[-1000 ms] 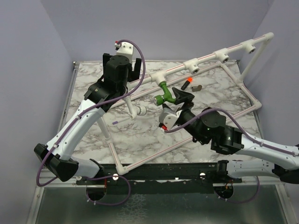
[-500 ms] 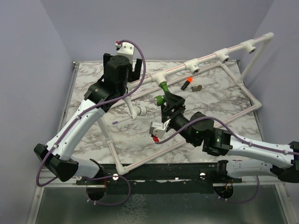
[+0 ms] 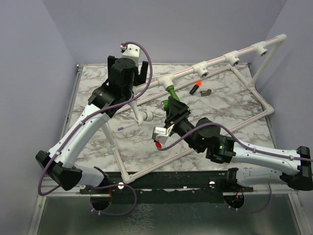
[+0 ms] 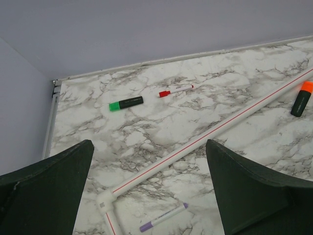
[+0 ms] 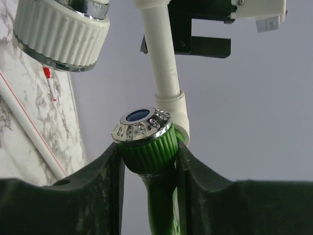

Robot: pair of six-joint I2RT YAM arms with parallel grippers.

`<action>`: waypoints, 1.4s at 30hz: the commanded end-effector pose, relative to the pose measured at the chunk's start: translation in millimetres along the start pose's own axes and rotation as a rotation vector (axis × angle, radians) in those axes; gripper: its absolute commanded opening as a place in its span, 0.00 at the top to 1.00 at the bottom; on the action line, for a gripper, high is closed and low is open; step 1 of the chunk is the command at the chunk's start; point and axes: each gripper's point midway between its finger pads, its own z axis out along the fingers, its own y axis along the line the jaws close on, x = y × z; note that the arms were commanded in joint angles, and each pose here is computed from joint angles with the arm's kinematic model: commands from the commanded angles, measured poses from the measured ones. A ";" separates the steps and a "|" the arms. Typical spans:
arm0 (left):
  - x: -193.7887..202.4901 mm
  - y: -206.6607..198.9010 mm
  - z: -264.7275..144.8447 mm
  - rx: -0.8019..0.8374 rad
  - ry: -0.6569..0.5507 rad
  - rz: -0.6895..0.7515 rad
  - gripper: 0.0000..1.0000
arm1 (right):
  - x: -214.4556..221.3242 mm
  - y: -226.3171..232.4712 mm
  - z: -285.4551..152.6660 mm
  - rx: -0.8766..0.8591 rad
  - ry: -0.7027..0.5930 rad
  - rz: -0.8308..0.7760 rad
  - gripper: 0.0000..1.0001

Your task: Install the water faucets

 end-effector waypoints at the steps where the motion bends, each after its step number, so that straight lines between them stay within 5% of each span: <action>1: -1.0 -2.4 -10.4 0.030 0.001 0.013 0.02 | 5.9 -18.0 1.5 0.098 0.015 0.102 0.75; 3: -0.8 -3.0 -10.6 0.032 0.001 0.013 0.02 | 4.7 -19.6 1.9 0.112 0.005 0.165 0.97; 4: -0.4 -3.0 -10.5 0.032 0.002 0.014 0.02 | 4.0 -19.9 2.1 0.117 0.000 0.200 0.99; 15: -1.4 -1.9 -12.2 0.031 -0.002 0.012 0.02 | -0.6 -45.4 -2.6 0.284 -0.072 0.723 1.00; 25: -5.4 -0.4 -13.4 0.024 -0.011 0.007 0.02 | -0.3 -22.0 3.4 0.190 -0.037 0.593 0.99; 33: -15.4 3.2 -12.0 -0.005 -0.027 -0.029 0.02 | 8.7 -18.6 -4.4 0.104 0.022 0.464 0.45; 42: -49.1 3.9 -17.6 0.007 -0.091 -0.075 0.02 | 15.4 -16.6 -27.3 -0.062 0.052 0.418 0.11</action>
